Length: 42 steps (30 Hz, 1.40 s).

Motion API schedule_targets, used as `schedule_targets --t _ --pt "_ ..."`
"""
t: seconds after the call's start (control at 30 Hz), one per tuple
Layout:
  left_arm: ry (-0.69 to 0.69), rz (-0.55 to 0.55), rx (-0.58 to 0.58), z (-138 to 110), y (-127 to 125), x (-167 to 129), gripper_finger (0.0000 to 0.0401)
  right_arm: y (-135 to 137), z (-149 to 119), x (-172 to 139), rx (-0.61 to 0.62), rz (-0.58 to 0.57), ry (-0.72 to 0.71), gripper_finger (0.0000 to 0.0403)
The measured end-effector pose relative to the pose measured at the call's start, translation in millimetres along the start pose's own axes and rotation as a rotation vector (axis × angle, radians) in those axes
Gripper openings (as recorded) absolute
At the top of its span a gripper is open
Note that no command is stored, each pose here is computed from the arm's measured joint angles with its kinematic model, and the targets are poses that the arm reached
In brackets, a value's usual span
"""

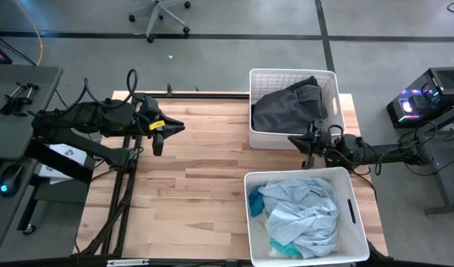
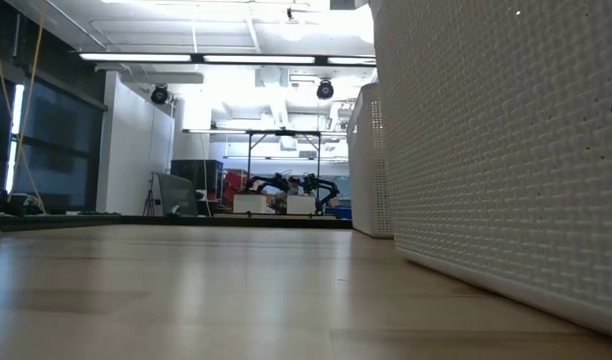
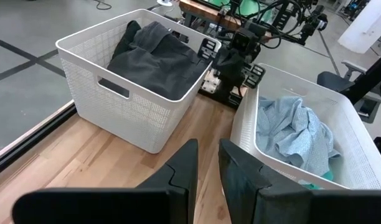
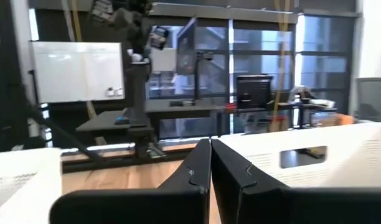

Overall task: Sort clothes
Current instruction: Return to Home Position

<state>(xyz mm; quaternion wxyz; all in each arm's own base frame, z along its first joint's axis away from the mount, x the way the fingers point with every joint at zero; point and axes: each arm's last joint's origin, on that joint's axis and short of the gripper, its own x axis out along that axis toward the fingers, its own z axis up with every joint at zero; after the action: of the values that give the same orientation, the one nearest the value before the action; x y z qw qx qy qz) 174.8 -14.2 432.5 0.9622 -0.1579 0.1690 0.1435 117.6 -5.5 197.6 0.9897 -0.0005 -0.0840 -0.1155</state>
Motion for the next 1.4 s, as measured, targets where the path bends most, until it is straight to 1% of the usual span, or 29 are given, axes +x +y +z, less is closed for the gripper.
schedule_targets --t 0.2,0.37,0.43,0.5,0.57,0.63,0.7,0.73,0.8,0.87,1.0,1.07,1.13,1.27,1.33,1.4 --pt "0.0 0.0 0.0 0 0 0 0.0053 3 -4 0 -0.012 0.09 0.048 0.0" --pt "0.0 0.0 -0.001 0 0 0 0.0053 7 -4 -1 0.0 0.245 0.039 0.0" --pt "0.0 0.0 -0.001 0 0 0 0.0053 8 -4 -1 0.003 0.288 0.039 0.0" --pt "0.0 0.0 -0.001 0 0 0 0.0053 8 -4 -1 0.003 0.292 0.037 0.0" --pt "0.0 0.0 0.0 0 0 0 0.0053 8 -4 -1 0.009 0.267 0.025 0.0" --pt "0.0 0.0 0.0 0 0 0 0.0053 7 -1 -1 0.012 0.243 -0.02 0.0" --pt "0.0 0.0 0.0 0 0 0 0.0053 7 5 -2 -0.004 0.239 -0.094 0.0" --pt "0.0 0.0 0.001 0 0 0 0.0053 6 9 -2 -0.006 0.237 -0.148 0.0" --pt "0.0 0.0 0.001 0 0 0 0.0053 6 21 -5 0.029 0.248 -0.259 0.0" --pt "0.0 0.0 0.001 0 0 0 0.0053 6 28 -7 0.092 0.285 -0.319 0.0" --pt "0.0 0.0 0.005 0 0 0 0.0053 10 27 -7 0.203 0.436 -0.285 0.0" --pt "0.0 0.0 0.009 0 0 0 0.0053 11 27 -7 0.29 0.465 -0.264 0.0" --pt "0.0 0.001 0.009 0 0 0 0.0053 10 28 -6 0.422 0.444 -0.263 0.0" --pt "-0.001 0.001 0.009 0 0 0 0.0053 5 33 -4 0.773 0.34 -0.298 0.0" --pt "-0.001 0.002 0.009 0 0 0 0.0053 5 32 -2 0.926 0.34 -0.268 0.0" --pt "-0.001 0.002 0.009 0 0 0 0.0053 7 29 0 1.015 0.377 -0.207 0.0"
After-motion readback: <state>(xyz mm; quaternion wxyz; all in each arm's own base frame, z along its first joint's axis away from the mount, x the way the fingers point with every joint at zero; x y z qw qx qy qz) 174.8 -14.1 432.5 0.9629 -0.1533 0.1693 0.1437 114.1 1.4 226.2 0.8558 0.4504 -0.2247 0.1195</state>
